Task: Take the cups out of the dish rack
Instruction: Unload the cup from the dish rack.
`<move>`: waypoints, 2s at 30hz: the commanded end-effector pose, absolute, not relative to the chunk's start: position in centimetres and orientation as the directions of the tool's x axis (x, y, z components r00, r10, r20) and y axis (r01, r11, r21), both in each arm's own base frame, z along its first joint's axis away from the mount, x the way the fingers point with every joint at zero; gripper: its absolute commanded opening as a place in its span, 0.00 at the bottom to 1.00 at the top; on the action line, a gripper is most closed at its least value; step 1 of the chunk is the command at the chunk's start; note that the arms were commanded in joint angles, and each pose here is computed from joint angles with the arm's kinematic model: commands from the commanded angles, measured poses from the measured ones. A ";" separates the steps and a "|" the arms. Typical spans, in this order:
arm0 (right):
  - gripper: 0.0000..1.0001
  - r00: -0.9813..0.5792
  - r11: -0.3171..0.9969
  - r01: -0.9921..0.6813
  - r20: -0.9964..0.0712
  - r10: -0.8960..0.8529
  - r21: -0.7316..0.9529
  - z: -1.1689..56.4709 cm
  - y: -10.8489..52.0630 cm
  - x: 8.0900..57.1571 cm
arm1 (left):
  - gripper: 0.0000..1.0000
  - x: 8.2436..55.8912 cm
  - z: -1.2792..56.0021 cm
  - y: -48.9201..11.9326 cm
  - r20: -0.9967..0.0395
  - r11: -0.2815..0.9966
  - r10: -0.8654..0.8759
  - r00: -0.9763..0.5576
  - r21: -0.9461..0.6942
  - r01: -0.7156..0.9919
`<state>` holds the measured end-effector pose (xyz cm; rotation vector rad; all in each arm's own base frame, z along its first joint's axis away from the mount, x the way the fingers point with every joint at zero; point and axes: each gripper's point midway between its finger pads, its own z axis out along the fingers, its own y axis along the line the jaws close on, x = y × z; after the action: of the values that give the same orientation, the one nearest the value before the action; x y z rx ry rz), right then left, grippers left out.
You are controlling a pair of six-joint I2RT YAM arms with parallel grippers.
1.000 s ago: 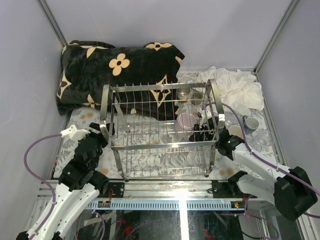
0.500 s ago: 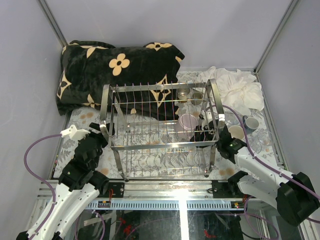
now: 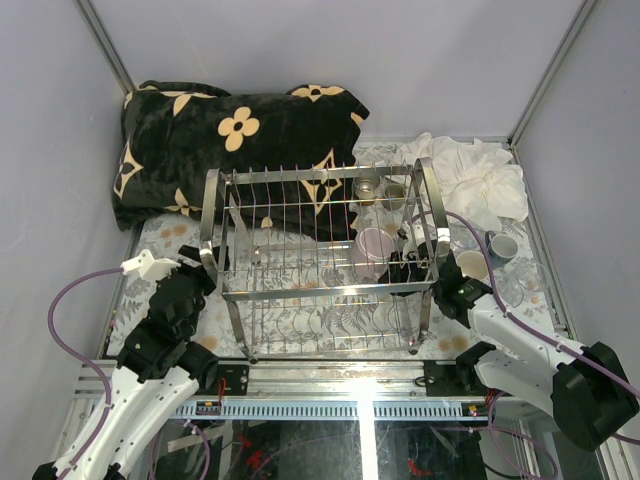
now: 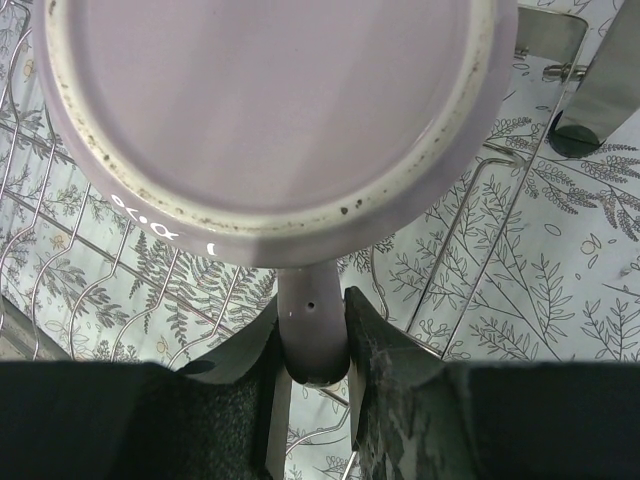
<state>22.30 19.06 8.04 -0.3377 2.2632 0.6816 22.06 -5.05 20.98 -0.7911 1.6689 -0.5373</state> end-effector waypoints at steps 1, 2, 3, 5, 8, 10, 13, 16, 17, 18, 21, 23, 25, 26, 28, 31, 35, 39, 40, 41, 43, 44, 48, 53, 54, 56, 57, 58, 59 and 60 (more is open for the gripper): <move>0.00 -0.659 0.839 -0.408 -0.752 0.002 0.361 9.3 19.1 23.6 | 0.70 22.4 21.8 -5.2 -0.658 0.662 -0.747 -0.088 -0.727 -0.183; 0.00 -0.655 0.838 -0.408 -0.756 0.007 0.361 9.4 19.1 23.6 | 0.70 22.4 21.8 -5.2 -0.658 0.662 -0.748 -0.087 -0.727 -0.184; 0.00 -0.652 0.837 -0.409 -0.758 0.010 0.363 9.5 19.1 23.6 | 0.70 22.4 21.8 -5.2 -0.659 0.663 -0.747 -0.089 -0.726 -0.184; 0.03 -0.651 0.836 -0.412 -0.759 0.009 0.363 9.6 19.1 23.6 | 0.70 22.4 21.8 -5.2 -0.659 0.662 -0.747 -0.089 -0.726 -0.184; 0.10 -0.661 0.825 -0.423 -0.751 0.001 0.374 9.3 19.5 23.5 | 0.70 22.5 21.8 -5.3 -0.659 0.663 -0.747 -0.090 -0.726 -0.182; 0.12 -0.664 0.820 -0.428 -0.748 -0.002 0.379 9.2 19.8 23.5 | 0.70 22.5 21.8 -5.2 -0.660 0.663 -0.746 -0.090 -0.726 -0.183; 0.14 -0.671 0.814 -0.432 -0.741 -0.002 0.389 8.9 20.0 23.5 | 0.70 22.4 21.7 -5.2 -0.660 0.664 -0.746 -0.090 -0.725 -0.184; 0.19 -0.671 0.813 -0.432 -0.742 -0.001 0.390 8.7 20.1 23.5 | 0.70 22.4 21.7 -5.2 -0.658 0.661 -0.748 -0.087 -0.727 -0.182; 0.21 -0.670 0.814 -0.432 -0.742 -0.001 0.388 8.7 20.1 23.6 | 0.70 22.4 21.7 -5.2 -0.658 0.662 -0.748 -0.089 -0.727 -0.182; 0.22 -0.669 0.813 -0.433 -0.743 -0.001 0.389 8.7 20.1 23.6 | 0.70 22.4 21.7 -5.2 -0.659 0.662 -0.747 -0.089 -0.727 -0.184; 0.26 -0.667 0.811 -0.434 -0.745 0.002 0.391 8.8 20.2 23.6 | 0.70 22.4 21.7 -5.2 -0.659 0.663 -0.747 -0.090 -0.726 -0.184; 0.30 -0.668 0.810 -0.436 -0.744 0.001 0.392 8.8 20.2 23.6 | 0.70 22.4 21.8 -5.2 -0.659 0.663 -0.747 -0.088 -0.726 -0.182; 0.34 -0.669 0.808 -0.438 -0.744 0.001 0.395 8.8 20.3 23.6 | 0.70 22.4 21.9 -5.2 -0.659 0.662 -0.747 -0.088 -0.727 -0.181; 0.34 -0.668 0.806 -0.440 -0.744 0.001 0.396 8.9 20.4 23.6 | 0.70 22.4 21.8 -5.2 -0.659 0.662 -0.747 -0.088 -0.727 -0.183; 0.38 -0.668 0.803 -0.443 -0.744 0.002 0.399 8.9 20.4 23.6 | 0.70 22.5 21.7 -5.2 -0.660 0.664 -0.746 -0.090 -0.725 -0.184; 0.40 -0.670 0.801 -0.444 -0.742 0.001 0.401 8.8 20.5 23.6 | 0.70 22.5 21.8 -5.2 -0.659 0.662 -0.747 -0.088 -0.727 -0.182; 0.43 -0.672 0.795 -0.450 -0.740 -0.001 0.407 8.7 20.7 23.5 | 0.70 22.5 21.8 -5.3 -0.659 0.663 -0.747 -0.089 -0.726 -0.182; 0.46 -0.663 0.789 -0.461 -0.748 -0.004 0.405 9.0 20.7 23.5 | 0.70 22.5 21.8 -5.2 -0.659 0.663 -0.747 -0.089 -0.726 -0.183; 0.46 -0.661 0.790 -0.462 -0.751 -0.003 0.404 9.1 20.7 23.5 | 0.70 22.5 21.7 -5.2 -0.660 0.663 -0.746 -0.090 -0.725 -0.184; 0.47 -0.657 0.788 -0.466 -0.754 -0.004 0.402 9.2 20.7 23.5 | 0.70 22.5 21.7 -5.2 -0.659 0.663 -0.747 -0.089 -0.726 -0.183; 0.48 -0.648 0.789 -0.470 -0.762 -0.005 0.395 9.4 20.7 23.7 | 0.70 22.4 21.7 -5.3 -0.659 0.663 -0.747 -0.091 -0.726 -0.183; 0.48 -0.642 0.793 -0.470 -0.767 -0.006 0.388 9.5 20.6 23.8 | 0.70 22.4 21.7 -5.2 -0.658 0.662 -0.747 -0.090 -0.727 -0.183; 0.50 -0.619 0.807 -0.466 -0.785 -0.005 0.363 9.9 20.3 24.3 | 0.70 22.4 21.7 -5.3 -0.659 0.663 -0.746 -0.093 -0.726 -0.183; 0.52 -0.611 0.830 -0.445 -0.792 -0.008 0.335 9.8 19.7 24.8 | 0.70 22.5 21.7 -5.3 -0.660 0.664 -0.746 -0.094 -0.725 -0.183; 0.52 -0.608 0.832 -0.446 -0.794 -0.010 0.331 9.9 19.7 24.9 | 0.70 22.5 21.7 -5.3 -0.660 0.664 -0.746 -0.094 -0.725 -0.183; 0.54 -0.600 0.833 -0.448 -0.800 -0.012 0.323 10.2 19.7 25.1 | 0.70 22.5 21.6 -5.4 -0.660 0.665 -0.745 -0.097 -0.724 -0.182; 0.54 -0.595 0.834 -0.452 -0.804 -0.017 0.317 10.4 19.7 25.3 | 0.70 22.5 21.6 -5.4 -0.660 0.665 -0.745 -0.098 -0.724 -0.182; 0.54 -0.591 0.834 -0.456 -0.806 -0.022 0.312 10.5 19.7 25.4 | 0.70 22.5 21.6 -5.4 -0.660 0.665 -0.745 -0.099 -0.724 -0.182; 0.55 -0.591 0.834 -0.458 -0.806 -0.028 0.307 10.6 19.8 25.5 | 0.70 22.5 21.6 -5.4 -0.660 0.666 -0.745 -0.100 -0.724 -0.182; 0.55 -0.591 0.832 -0.463 -0.806 -0.033 0.305 10.6 19.9 25.6 | 0.70 22.5 21.6 -5.4 -0.659 0.665 -0.746 -0.099 -0.725 -0.180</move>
<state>23.72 19.31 7.92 -0.3366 2.2286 0.6514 22.07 -5.09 20.52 -0.7903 1.6778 -0.5322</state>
